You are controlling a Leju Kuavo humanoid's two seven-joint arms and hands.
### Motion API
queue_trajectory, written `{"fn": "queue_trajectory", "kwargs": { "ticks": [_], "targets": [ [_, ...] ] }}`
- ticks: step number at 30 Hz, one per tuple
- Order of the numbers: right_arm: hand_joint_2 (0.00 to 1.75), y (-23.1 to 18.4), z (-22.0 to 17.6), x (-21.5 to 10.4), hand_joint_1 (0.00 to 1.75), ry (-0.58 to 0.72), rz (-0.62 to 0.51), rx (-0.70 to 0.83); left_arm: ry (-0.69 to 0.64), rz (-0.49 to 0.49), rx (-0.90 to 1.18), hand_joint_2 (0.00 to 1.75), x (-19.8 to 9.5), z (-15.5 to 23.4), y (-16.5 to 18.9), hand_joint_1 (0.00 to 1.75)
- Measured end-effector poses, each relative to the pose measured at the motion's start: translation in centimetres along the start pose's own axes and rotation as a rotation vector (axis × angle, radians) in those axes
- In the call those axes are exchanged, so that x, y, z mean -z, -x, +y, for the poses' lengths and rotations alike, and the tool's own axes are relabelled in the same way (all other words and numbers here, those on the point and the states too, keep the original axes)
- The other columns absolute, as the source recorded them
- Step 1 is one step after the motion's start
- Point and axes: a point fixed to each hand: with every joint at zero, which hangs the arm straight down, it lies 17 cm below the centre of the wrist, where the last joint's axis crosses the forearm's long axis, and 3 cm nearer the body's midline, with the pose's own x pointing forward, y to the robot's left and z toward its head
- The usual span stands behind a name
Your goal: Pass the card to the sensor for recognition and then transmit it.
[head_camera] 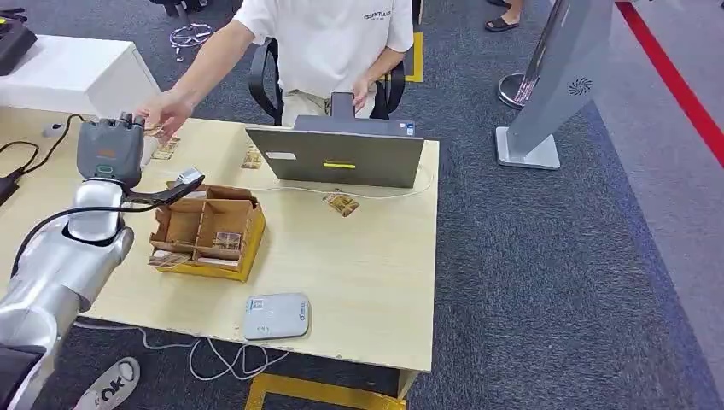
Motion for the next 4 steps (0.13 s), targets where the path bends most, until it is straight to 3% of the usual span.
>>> {"fn": "queue_trajectory", "kwargs": {
  "ticks": [4],
  "targets": [
    [0.00, 0.05, -0.01, 0.00, 0.00, 0.000, 0.003, 0.003, -0.012, 0.001, -0.009, 1.75, 0.01, 0.18, 0.18, 0.00]
  ]
}}
